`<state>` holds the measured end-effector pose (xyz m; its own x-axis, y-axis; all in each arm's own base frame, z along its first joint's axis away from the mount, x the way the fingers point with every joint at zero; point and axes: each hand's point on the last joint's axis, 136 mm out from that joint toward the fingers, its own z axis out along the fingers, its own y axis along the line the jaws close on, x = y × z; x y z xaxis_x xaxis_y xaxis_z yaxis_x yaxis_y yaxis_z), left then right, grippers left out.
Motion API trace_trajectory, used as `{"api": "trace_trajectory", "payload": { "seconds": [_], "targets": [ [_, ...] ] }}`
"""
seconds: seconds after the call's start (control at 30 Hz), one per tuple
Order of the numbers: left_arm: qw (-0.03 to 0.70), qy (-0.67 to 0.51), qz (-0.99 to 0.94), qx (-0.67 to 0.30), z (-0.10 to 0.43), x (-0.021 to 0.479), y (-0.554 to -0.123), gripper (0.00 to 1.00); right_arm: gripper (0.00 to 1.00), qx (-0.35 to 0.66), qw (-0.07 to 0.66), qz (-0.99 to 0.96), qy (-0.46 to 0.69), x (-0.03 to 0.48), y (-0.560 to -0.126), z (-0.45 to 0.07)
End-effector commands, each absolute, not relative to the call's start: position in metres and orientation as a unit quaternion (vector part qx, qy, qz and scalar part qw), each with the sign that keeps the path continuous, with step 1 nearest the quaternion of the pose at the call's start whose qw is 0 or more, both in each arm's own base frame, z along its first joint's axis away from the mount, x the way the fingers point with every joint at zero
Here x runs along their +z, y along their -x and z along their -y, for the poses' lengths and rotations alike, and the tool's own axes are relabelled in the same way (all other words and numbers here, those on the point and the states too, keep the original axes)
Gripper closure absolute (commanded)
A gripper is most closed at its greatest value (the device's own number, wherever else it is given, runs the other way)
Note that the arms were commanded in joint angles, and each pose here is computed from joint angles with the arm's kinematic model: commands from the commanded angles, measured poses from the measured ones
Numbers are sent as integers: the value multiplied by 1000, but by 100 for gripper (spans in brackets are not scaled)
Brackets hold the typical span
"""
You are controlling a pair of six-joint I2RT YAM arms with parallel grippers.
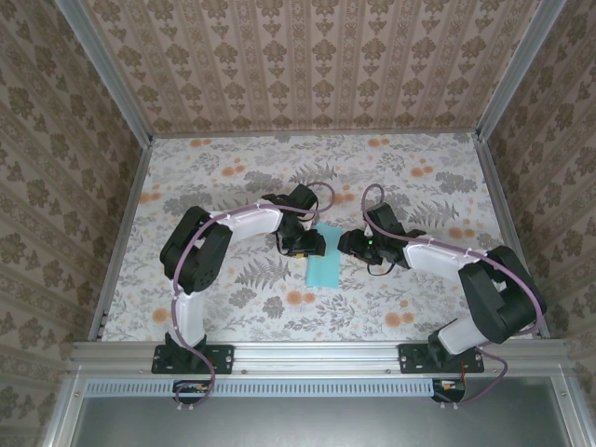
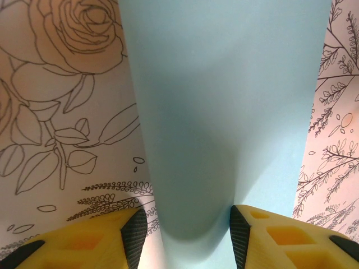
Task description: Fold a paper plane with a square sheet of paper (fold left side to right side)
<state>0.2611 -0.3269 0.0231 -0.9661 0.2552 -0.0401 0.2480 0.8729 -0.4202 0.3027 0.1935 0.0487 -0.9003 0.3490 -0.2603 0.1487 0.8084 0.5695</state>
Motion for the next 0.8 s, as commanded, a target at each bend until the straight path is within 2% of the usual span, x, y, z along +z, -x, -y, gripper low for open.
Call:
{"api": "trace_trajectory", "payload": {
  "seconds": [0.0, 0.77],
  "targets": [
    [49, 128, 976, 169, 311, -12, -241, 51, 49, 302, 181, -926, -134, 57, -310, -206],
    [48, 128, 976, 170, 309, -12, -240, 52, 49, 274, 187, -935, -129, 59, -307, -197]
  ]
}}
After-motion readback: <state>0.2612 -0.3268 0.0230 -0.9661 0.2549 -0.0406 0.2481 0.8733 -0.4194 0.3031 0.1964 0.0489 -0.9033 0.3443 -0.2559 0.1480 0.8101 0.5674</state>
